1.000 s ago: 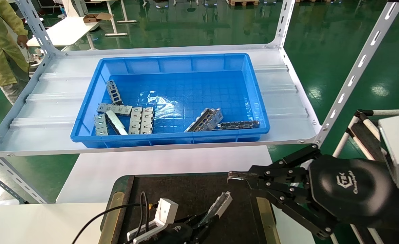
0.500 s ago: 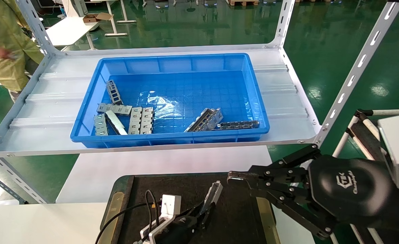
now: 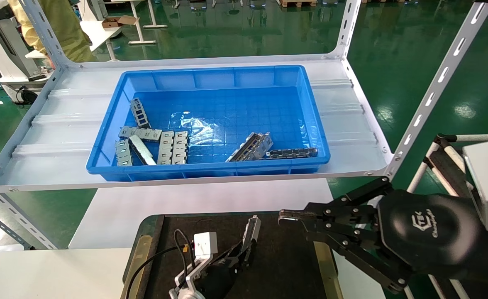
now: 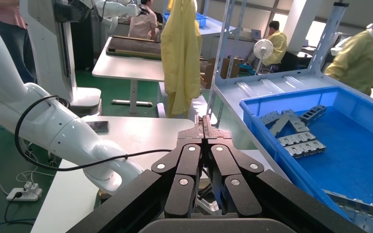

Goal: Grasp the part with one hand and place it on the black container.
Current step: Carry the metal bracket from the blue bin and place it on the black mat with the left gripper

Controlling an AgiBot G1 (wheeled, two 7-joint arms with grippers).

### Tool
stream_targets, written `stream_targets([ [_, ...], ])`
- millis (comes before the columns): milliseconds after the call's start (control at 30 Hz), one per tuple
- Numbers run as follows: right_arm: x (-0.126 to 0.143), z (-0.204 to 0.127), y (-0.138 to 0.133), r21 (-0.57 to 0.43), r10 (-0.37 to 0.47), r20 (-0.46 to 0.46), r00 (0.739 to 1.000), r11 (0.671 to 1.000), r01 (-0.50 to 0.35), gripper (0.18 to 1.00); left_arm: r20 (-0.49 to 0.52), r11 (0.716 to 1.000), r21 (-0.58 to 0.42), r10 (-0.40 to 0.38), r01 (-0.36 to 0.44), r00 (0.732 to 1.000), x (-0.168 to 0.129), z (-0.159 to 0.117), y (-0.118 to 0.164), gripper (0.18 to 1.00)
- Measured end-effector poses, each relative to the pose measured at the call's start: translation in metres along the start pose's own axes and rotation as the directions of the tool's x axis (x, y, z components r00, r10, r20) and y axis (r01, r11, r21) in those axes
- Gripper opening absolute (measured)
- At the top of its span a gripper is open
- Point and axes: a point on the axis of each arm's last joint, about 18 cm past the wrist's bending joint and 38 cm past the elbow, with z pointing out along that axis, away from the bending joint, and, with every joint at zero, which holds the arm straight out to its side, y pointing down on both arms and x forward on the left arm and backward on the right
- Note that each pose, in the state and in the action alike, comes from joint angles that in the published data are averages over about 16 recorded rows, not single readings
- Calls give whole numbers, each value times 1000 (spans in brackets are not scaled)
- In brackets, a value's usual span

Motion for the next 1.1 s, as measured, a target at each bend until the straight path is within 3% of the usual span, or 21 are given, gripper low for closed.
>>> stream_targets([
  [1100, 0, 0, 0, 0, 0, 0, 1000, 1000, 0, 191, 122, 999, -13, -42, 44, 992, 0, 17, 7, 362],
])
